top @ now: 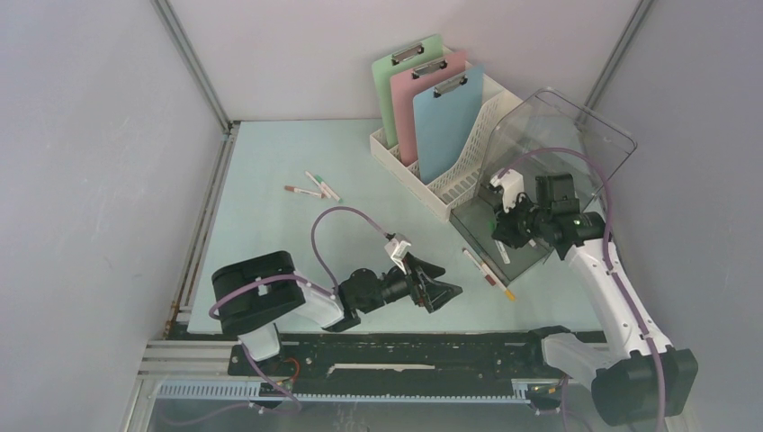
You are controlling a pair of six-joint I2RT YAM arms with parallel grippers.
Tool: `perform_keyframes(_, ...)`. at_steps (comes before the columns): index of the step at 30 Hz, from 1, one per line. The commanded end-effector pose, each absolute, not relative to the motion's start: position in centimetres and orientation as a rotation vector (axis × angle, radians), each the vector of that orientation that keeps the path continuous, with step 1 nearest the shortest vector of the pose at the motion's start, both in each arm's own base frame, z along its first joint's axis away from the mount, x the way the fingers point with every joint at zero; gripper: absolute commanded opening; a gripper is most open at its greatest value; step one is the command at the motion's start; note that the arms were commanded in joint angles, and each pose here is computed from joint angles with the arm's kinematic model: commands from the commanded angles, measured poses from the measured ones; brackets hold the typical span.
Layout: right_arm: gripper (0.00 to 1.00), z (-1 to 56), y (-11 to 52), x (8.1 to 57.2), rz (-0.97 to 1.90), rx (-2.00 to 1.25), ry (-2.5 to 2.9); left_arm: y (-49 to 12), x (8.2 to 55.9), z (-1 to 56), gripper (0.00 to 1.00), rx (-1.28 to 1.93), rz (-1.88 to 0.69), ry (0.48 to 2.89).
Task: Organize the desk
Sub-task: Place the stationery in the drawer.
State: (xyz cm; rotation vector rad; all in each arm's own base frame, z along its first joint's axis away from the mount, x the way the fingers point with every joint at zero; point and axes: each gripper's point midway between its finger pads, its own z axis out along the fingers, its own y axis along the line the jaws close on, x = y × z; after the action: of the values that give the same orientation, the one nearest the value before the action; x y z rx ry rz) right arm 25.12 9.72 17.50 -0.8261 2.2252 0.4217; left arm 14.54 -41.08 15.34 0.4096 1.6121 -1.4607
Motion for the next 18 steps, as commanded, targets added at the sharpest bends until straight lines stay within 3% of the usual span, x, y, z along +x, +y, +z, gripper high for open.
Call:
perform_keyframes(1, 0.00, 17.5, 7.4, 27.1, 0.226, -0.748, 2.225, -41.6, 14.5, 16.4, 1.00, 0.406, -1.500, 1.578)
perform_keyframes(18, 0.11, 12.7, 5.7, 28.7, 0.035, -0.771, 2.385, -40.8, 14.5, 16.1, 1.00, 0.400, -1.478, 1.587)
